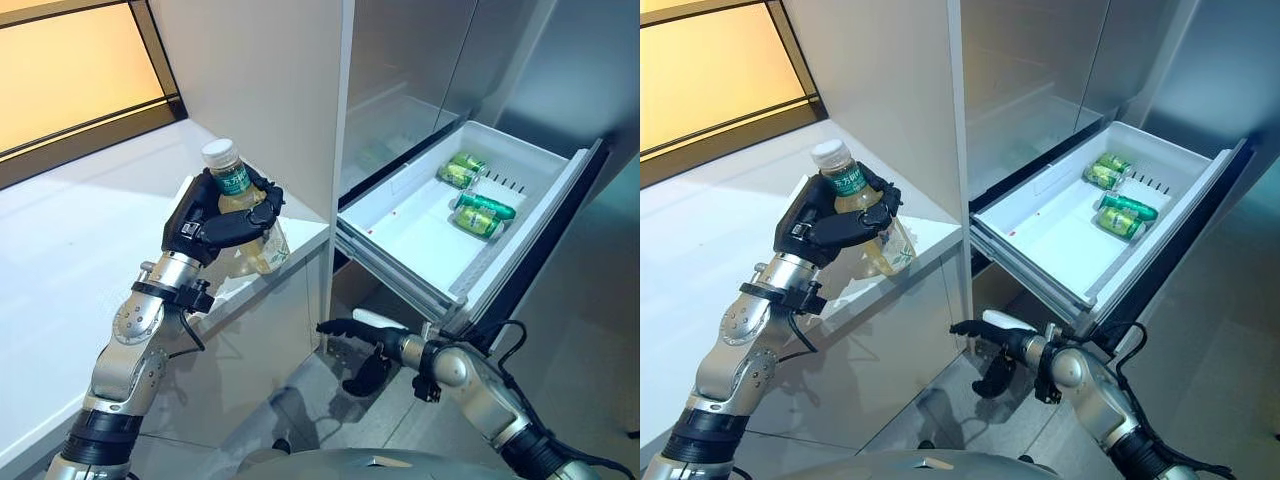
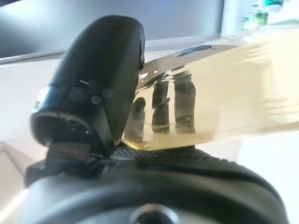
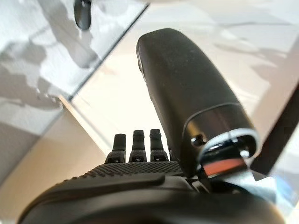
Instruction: Put drinks into fridge and close the fridge
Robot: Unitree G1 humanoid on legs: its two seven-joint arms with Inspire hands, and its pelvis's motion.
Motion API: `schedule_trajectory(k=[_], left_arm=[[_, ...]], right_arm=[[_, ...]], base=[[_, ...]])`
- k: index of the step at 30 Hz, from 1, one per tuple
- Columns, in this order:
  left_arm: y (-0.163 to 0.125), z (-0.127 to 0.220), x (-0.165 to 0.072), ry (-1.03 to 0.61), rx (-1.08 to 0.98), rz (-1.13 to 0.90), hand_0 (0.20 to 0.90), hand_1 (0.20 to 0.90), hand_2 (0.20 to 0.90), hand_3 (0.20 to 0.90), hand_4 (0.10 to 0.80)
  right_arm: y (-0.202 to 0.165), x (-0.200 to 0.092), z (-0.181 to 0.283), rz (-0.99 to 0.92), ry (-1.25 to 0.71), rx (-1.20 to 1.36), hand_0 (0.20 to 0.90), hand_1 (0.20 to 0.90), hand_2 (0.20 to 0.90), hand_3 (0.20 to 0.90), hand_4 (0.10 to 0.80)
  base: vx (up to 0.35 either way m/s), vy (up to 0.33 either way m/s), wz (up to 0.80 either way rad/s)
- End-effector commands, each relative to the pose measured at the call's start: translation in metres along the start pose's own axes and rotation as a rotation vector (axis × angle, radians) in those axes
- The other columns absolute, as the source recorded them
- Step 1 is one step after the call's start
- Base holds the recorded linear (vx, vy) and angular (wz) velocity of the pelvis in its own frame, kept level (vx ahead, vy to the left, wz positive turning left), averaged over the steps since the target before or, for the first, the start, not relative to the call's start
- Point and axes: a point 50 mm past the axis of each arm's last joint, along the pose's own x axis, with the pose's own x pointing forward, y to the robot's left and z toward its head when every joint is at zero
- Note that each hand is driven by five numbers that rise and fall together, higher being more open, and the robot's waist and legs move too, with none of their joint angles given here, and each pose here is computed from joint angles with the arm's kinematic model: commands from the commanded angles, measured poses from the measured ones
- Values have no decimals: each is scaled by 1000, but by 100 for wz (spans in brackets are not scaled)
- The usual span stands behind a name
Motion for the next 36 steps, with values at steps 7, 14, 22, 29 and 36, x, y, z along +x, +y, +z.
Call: schedule_trajectory(k=[7,14,22,29,36], left_arm=[[-15,104,18,-596,28,-179,300,300,300,200,100],[-16,110,18,-602,92,-221,300,300,300,200,100],[-16,111,13,-594,128,-274,300,300,300,200,100],[-16,111,9,-603,149,-303,300,300,300,200,100],[-13,115,7,-615,201,-276,300,300,300,200,100]], right_arm=[[-66,-25,82,-168,-443,-33,900,900,900,900,800],[-88,-49,114,-223,-696,28,900,900,900,900,800],[-101,-76,135,-243,-923,127,900,900,900,900,800],[-110,-88,135,-347,-1030,278,900,900,900,900,800],[-112,-95,134,-399,-1074,334,900,900,900,900,800]], base=[[0,0,0],[0,0,0],[0,0,0],[0,0,0],[0,0,0]])
